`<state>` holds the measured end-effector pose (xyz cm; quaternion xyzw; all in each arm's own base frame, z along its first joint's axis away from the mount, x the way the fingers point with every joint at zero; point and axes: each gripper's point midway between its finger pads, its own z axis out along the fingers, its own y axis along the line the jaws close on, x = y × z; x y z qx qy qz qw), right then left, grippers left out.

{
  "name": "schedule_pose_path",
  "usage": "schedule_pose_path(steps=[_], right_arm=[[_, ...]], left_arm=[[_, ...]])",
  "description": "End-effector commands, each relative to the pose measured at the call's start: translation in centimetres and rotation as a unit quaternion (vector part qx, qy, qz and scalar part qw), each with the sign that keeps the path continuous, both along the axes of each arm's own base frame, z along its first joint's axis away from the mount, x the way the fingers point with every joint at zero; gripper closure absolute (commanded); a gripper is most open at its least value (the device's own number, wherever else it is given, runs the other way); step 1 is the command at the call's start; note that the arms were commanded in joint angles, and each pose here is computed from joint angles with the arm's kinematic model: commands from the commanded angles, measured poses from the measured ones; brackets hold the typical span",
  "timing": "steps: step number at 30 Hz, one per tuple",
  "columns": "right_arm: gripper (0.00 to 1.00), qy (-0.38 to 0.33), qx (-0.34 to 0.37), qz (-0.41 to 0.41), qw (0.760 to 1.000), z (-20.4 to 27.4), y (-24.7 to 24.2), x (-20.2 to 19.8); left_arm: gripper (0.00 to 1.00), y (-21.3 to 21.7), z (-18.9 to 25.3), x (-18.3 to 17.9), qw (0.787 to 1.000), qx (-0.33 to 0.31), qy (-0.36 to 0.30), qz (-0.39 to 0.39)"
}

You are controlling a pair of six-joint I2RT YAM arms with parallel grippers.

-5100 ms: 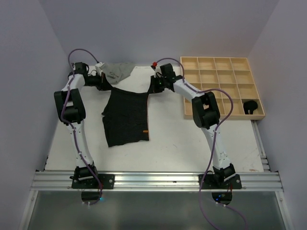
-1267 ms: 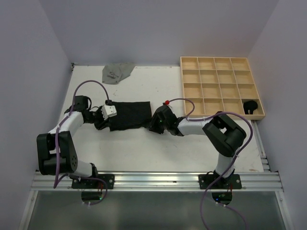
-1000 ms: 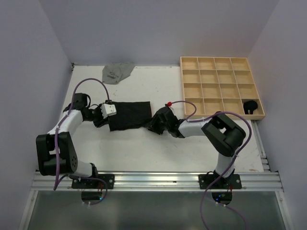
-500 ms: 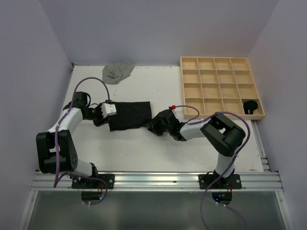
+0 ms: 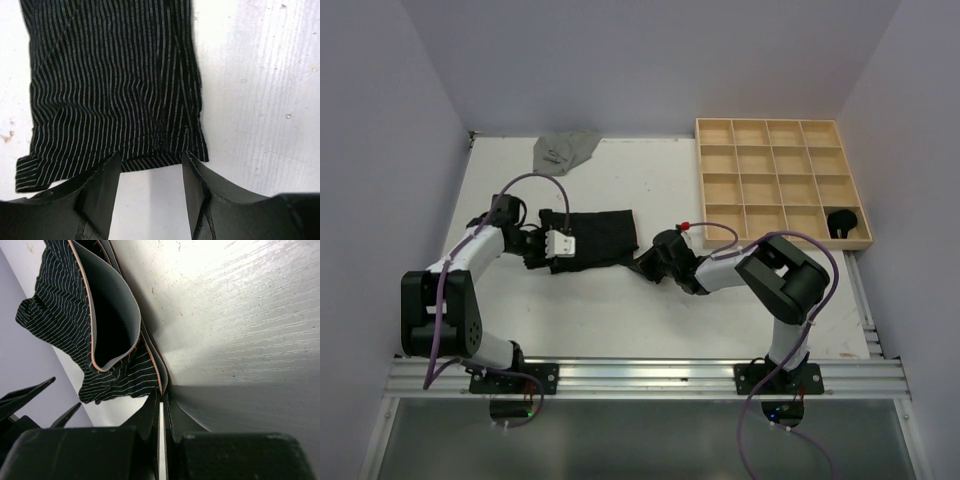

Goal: Roll the underwear
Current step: Fold the underwear

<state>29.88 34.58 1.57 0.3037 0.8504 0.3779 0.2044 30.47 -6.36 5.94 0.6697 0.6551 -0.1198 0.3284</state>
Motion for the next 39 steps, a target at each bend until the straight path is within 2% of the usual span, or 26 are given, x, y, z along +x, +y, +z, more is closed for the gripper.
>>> schedule_pose_path(steps=[1, 8, 14, 22, 27, 39], right_arm=[[1.0, 0.026, -0.086, -0.023, 0.996, -4.0, -3.2, -0.3], [1.0, 0.019, -0.09, -0.017, 0.996, -3.9, -3.2, -0.3], [1.0, 0.021, -0.091, -0.012, 0.996, -4.1, -3.2, -0.4], [1.0, 0.023, -0.099, -0.013, 0.995, -4.2, -3.6, -0.5], [1.0, 0.022, -0.104, -0.016, 0.994, -4.2, -4.3, -0.5], [1.0, 0.023, -0.104, -0.018, 0.994, -4.4, -5.0, -1.0]], left_arm=[[0.44, -0.5, -0.7, -1.2, 0.999, 0.015, -0.007, -0.043], [0.45, -1.6, -0.9, -2.1, 0.998, 0.011, -0.005, -0.065], [0.54, -1.9, -1.9, -1.9, 0.998, 0.018, 0.001, -0.064], [0.83, -1.7, -1.9, -1.0, 0.998, 0.028, -0.011, -0.061], [1.0, -0.6, -2.9, -1.7, 0.996, 0.064, -0.007, -0.068], [1.0, 0.3, -3.3, -2.3, 0.994, 0.085, -0.008, -0.061]])
